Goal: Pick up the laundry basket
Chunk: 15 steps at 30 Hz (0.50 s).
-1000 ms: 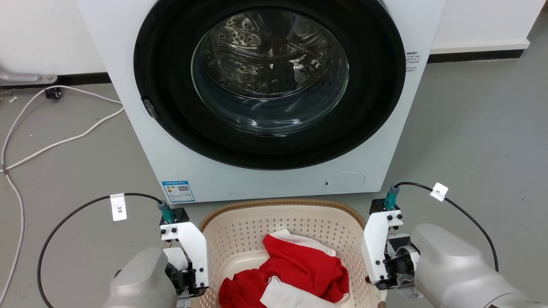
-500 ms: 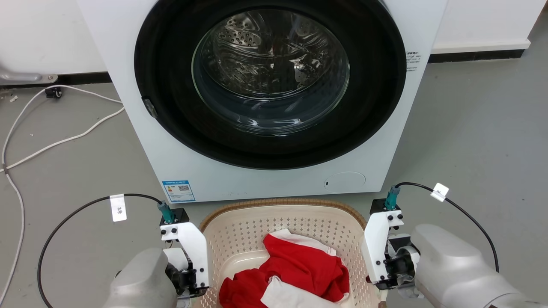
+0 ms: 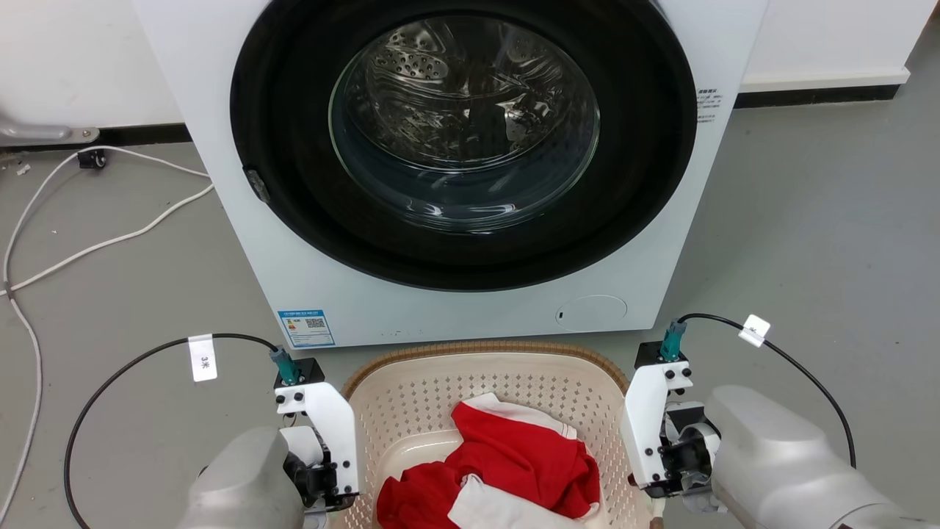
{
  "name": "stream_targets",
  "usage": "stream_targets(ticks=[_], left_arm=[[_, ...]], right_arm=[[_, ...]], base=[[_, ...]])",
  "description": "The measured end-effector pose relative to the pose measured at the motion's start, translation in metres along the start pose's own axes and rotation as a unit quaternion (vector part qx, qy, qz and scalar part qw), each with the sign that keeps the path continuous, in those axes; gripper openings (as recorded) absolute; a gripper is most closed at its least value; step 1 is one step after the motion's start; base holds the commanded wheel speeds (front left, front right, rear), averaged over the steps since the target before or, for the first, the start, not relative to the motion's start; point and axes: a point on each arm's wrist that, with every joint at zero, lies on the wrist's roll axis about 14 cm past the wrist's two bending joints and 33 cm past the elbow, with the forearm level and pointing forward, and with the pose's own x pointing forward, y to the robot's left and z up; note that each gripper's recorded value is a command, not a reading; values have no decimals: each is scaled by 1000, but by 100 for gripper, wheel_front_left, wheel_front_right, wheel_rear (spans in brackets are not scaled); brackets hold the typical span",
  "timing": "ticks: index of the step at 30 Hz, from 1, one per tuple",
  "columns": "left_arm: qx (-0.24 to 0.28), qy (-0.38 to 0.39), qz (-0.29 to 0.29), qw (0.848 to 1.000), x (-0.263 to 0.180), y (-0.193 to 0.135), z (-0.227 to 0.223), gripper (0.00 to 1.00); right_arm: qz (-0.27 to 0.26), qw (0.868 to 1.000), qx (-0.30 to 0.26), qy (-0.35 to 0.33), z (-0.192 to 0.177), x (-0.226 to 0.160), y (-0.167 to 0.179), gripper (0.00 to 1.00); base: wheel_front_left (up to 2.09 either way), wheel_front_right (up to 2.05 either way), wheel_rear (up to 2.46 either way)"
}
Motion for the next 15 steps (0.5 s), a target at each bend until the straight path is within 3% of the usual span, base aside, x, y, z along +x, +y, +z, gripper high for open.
stream_targets(ticks=[15], left_arm=[[-2, 1, -1, 1000, 0, 0, -1, 0]], right_arm=[[1, 1000, 0, 0, 0, 1, 0, 0]], base=[[0, 0, 0]])
